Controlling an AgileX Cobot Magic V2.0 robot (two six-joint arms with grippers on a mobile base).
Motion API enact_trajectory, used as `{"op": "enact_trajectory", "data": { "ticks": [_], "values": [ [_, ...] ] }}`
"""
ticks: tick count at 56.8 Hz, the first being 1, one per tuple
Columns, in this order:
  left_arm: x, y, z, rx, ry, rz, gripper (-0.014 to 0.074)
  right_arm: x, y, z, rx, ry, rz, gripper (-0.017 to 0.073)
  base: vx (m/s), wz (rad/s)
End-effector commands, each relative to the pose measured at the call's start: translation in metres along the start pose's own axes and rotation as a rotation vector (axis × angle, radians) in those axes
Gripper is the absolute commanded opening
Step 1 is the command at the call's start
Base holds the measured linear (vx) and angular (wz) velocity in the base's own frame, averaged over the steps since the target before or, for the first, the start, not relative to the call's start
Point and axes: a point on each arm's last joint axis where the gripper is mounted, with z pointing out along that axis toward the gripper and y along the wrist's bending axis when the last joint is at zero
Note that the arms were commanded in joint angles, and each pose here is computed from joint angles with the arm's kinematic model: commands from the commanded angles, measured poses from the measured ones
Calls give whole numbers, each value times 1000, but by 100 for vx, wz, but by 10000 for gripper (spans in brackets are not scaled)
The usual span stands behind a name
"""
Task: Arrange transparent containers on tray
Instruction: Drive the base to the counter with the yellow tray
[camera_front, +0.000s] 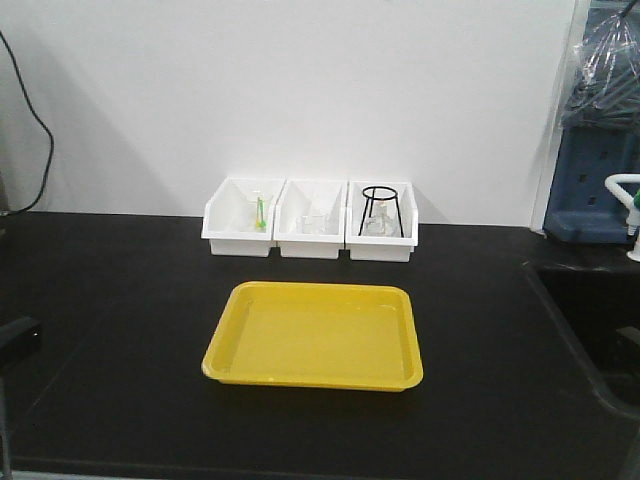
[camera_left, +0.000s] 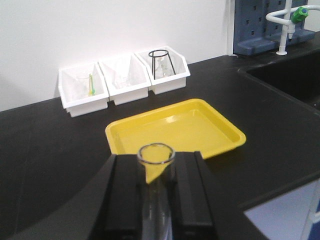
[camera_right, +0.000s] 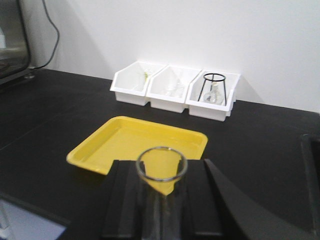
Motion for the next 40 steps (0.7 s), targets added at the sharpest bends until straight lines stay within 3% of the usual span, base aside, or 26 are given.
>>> {"op": "enact_trajectory", "data": {
  "ticks": [1,40],
  "values": [
    [-19,-1,-5,14,-122,-5,0,-15,2,-3,-27,-100,-15,-9,39,-18],
    [-19,-1,-5,14,-122,-5,0,-15,2,-3,-27,-99,-15,-9,37,-13]
  ]
}}
